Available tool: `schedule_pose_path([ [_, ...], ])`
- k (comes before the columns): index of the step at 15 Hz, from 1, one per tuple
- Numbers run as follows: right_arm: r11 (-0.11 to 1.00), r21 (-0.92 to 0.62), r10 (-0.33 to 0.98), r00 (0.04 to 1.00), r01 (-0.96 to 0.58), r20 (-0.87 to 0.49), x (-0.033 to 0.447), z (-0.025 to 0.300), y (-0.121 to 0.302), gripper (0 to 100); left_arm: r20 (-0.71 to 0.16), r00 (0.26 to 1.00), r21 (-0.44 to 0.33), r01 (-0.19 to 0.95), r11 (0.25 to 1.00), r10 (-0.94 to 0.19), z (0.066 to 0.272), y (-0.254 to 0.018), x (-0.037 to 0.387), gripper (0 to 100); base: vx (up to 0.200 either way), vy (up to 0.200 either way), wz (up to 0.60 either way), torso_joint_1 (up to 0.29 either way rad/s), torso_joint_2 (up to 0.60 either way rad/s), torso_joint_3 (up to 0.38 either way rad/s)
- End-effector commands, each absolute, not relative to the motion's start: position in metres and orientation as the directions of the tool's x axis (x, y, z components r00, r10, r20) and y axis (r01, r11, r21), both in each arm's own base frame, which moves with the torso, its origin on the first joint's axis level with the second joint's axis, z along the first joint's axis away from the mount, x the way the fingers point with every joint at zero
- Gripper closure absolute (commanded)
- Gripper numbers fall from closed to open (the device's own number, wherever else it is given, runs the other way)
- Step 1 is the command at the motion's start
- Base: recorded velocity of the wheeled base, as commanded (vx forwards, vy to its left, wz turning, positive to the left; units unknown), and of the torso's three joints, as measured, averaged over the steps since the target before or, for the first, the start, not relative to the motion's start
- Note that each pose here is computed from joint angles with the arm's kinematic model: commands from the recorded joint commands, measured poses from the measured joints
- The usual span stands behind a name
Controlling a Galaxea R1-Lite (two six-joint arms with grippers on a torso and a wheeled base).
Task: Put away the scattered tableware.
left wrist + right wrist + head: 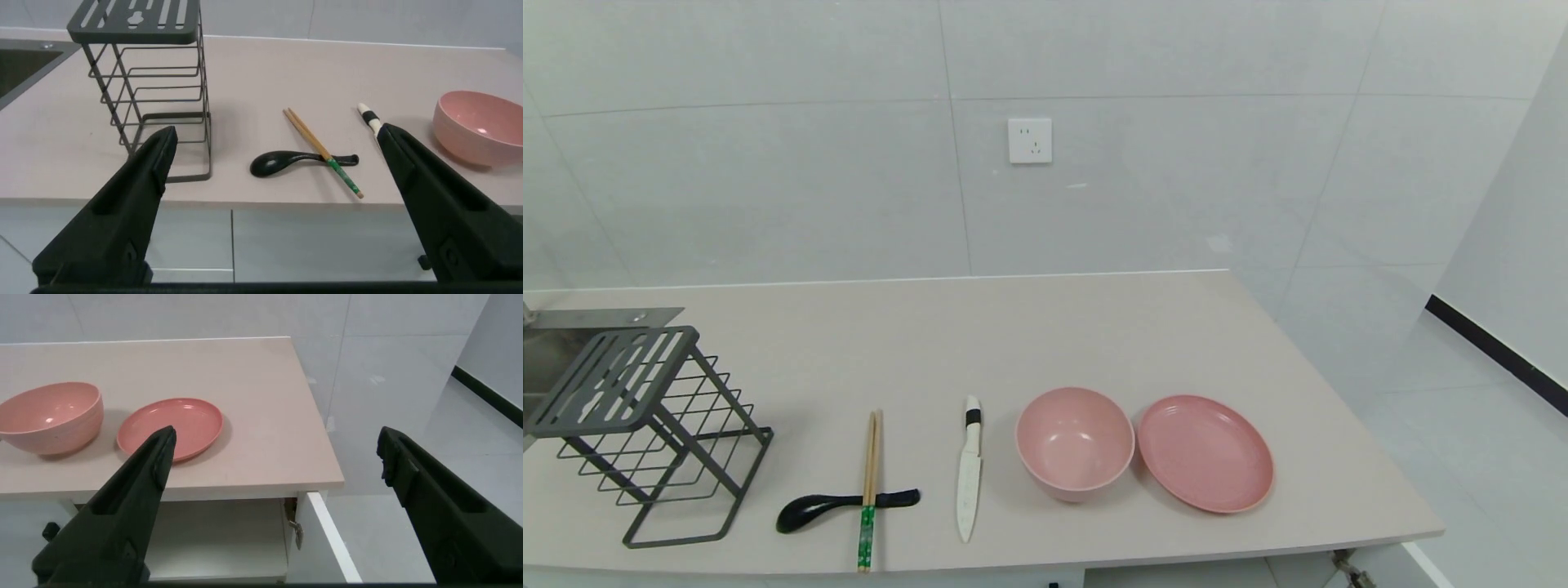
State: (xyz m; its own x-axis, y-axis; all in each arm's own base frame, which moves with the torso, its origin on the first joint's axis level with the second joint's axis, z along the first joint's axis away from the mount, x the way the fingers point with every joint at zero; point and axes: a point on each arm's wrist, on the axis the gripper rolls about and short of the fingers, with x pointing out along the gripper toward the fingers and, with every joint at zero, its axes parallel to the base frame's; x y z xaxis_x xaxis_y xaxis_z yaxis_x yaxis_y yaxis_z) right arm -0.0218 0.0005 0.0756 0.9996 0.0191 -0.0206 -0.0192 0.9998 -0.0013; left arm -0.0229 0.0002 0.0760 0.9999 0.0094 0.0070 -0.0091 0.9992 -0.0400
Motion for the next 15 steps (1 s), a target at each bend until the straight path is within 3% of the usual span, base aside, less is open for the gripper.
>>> schedule_pose_path([
  [1,1.000,-0.003,0.020,1.000,-0.020,-0.021,-0.0216,0.0757,0.0005,0,0.005,1.000,-0.025,-0.006,1.000,0.006,0.0760,0.0001,-0.0228,0,0.000,0.000,0.00,0.000,0.00,0.000],
  [4,1.000,-0.003,0.020,1.000,-0.020,-0.021,-0.0216,0.0757,0.0005,0,0.002,1.000,0.012,0.003,1.000,-0.003,0.0756,-0.0001,-0.0228,0,0.000,0.000,0.00,0.000,0.00,0.000],
  [15,0.998,-0.028,0.054,0.998,-0.054,-0.020,-0.0218,0.0761,0.0013,0,0.002,1.000,0.011,0.006,1.000,-0.006,0.0756,-0.0002,-0.0228,0,0.000,0.000,0.00,0.000,0.00,0.000],
])
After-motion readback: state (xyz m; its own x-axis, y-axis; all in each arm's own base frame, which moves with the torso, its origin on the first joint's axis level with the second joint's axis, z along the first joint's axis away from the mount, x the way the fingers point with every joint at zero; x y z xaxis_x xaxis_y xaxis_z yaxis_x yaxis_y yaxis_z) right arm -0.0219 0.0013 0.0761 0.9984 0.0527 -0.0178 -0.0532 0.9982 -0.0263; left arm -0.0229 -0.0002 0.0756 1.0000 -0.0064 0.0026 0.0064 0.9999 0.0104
